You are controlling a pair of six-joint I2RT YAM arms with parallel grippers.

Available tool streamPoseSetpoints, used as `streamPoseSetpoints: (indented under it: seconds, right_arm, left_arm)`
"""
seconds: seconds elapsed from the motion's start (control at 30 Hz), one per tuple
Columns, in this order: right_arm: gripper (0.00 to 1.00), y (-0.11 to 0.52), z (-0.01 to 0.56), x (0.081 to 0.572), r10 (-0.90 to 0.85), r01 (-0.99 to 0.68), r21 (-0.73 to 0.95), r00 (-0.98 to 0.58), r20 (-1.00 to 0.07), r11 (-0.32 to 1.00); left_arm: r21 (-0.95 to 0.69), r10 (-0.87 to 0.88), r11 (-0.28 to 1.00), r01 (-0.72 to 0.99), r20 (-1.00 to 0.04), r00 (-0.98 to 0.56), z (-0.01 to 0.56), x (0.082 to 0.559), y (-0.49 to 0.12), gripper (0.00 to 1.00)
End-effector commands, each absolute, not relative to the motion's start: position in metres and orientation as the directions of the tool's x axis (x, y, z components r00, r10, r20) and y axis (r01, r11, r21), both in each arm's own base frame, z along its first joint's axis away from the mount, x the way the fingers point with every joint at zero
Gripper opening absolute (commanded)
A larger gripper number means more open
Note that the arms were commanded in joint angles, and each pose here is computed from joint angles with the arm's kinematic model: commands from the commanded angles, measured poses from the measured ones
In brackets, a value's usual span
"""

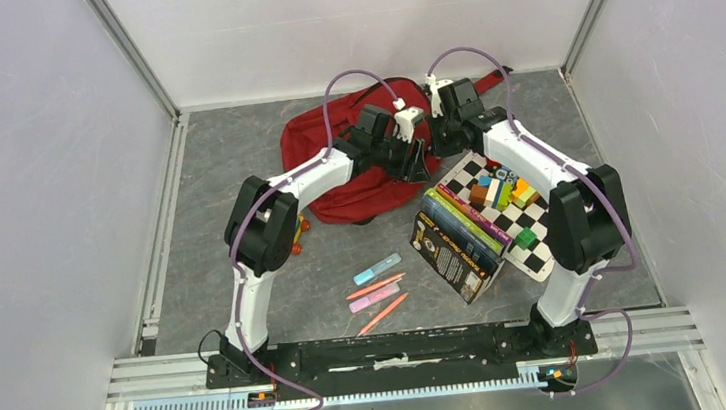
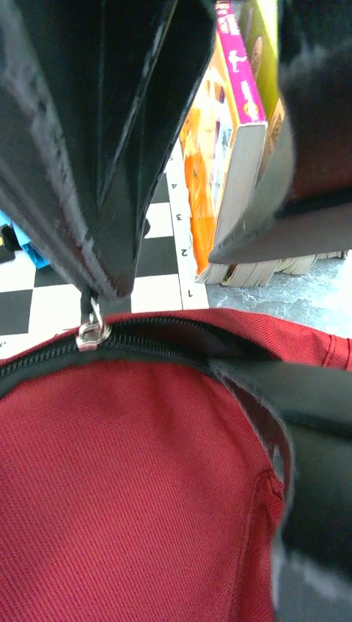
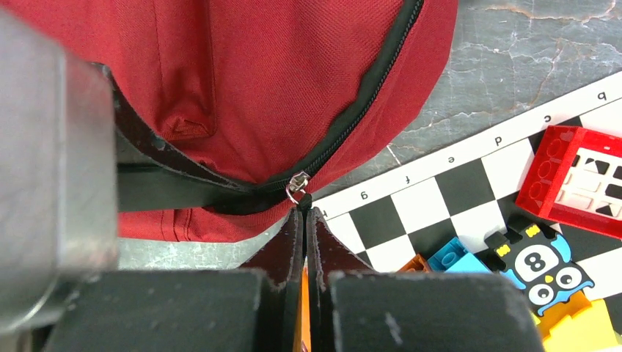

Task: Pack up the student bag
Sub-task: Unzip the student bag at the center of the board.

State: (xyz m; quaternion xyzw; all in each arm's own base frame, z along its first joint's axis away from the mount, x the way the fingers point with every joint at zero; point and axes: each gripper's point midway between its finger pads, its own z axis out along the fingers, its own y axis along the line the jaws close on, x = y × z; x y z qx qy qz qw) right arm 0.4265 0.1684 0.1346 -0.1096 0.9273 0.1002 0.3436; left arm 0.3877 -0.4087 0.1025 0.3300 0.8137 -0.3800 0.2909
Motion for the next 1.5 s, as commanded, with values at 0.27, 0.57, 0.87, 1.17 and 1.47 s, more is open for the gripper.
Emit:
streamPoseSetpoints:
  seconds: [0.27,0.57,0.87,1.17,1.47]
  right_arm:
    - [0.0,0.133,0.165,0.438,-0.095,-0.142,0.002,-0.676,-0.73,0.99]
    - [0.0,0.097,0.168,0.479,-0.06,-0.004,-0.073,-0.614,-0.787,0.997]
    - [0.0,0.093,0.165,0.526,-0.1,0.004,-0.124,-0.556,-0.825,0.992]
    - [0.0,0.106,0.16,0.556,-0.104,-0.026,-0.106,-0.502,-0.859,0.994]
    - [0.0,0.086,0.159,0.531,-0.098,0.041,-0.139,-0.516,-0.851,0.989]
  left_arm:
    - [-0.356,0.322,0.541,0.762,-0.75,-0.578,0.102,0.394,-0.403,0.02]
    - [-0.305,0.399,0.553,0.775,-0.72,-0.567,0.098,0.378,-0.381,0.02]
    - [-0.237,0.489,0.544,0.805,-0.69,-0.533,0.096,0.365,-0.36,0.02]
    - [-0.202,0.522,0.535,0.821,-0.685,-0.508,0.097,0.361,-0.352,0.02]
    - [-0.114,0.442,0.714,0.691,-0.693,-0.57,0.147,0.396,-0.327,0.77]
